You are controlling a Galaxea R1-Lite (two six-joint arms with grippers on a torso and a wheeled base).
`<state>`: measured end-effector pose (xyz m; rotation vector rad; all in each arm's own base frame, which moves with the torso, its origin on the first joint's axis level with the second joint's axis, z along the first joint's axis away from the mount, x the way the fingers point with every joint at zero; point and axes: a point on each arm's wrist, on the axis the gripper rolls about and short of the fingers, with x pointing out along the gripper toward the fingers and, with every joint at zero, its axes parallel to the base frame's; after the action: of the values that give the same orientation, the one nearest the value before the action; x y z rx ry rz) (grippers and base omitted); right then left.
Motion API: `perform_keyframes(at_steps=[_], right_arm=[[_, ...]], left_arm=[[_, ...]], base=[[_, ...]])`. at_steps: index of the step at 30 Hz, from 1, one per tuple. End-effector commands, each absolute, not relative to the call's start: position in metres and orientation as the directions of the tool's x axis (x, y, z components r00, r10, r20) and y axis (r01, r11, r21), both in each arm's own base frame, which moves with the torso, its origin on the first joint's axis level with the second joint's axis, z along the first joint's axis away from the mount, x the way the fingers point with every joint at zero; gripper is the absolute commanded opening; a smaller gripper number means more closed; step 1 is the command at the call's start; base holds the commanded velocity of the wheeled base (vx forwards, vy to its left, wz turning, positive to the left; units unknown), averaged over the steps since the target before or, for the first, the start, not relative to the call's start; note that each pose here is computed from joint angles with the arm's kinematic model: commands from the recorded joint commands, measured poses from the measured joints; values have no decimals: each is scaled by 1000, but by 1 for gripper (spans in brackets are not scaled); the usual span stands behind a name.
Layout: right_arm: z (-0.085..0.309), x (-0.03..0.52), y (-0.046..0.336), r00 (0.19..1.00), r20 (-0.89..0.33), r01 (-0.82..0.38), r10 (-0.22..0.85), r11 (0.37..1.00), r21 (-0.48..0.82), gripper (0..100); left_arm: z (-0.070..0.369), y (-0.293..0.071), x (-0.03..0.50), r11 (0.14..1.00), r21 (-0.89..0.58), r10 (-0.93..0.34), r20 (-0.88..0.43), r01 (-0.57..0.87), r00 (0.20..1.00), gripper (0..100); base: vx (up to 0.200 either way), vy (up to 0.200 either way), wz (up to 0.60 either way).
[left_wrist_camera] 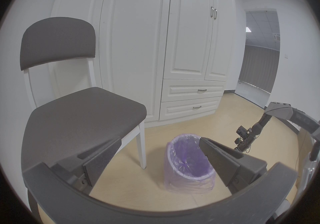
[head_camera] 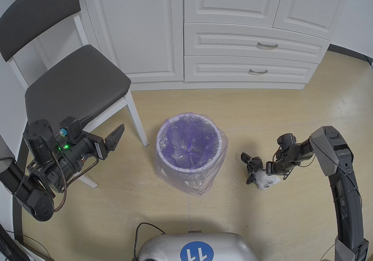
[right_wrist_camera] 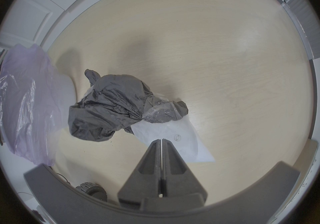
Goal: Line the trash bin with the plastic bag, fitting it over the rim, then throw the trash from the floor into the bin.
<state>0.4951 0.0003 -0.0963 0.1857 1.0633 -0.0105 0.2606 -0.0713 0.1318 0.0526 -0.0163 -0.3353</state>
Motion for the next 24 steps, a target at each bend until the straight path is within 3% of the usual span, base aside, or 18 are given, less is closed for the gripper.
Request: perform_keyframes(at_steps=[1,8,12,15,24], right_arm=[[-72,486,-3,489,-868,101,83,983,151,0],[-55,476,3,576,-813,72,81,986,150,0],[-32,467,3,670,-737,22,83,991,132,0],[-22,462,5,685,-724,-1,85,993,117,0],[57,425,27,767,-630,-79,123,992,98,0]], left_arm=[[106,-72,264,939,47,-334,-93,340,938,100],[120,-71,259,939,45,-336,-99,341,937,100],[126,-70,259,943,43,-328,-73,331,942,100],[130,-69,257,943,44,-328,-60,331,943,100],[145,-67,248,943,49,-328,-3,328,945,100]], base=[[0,0,0],[0,0,0],[0,0,0],[0,0,0],[0,0,0]])
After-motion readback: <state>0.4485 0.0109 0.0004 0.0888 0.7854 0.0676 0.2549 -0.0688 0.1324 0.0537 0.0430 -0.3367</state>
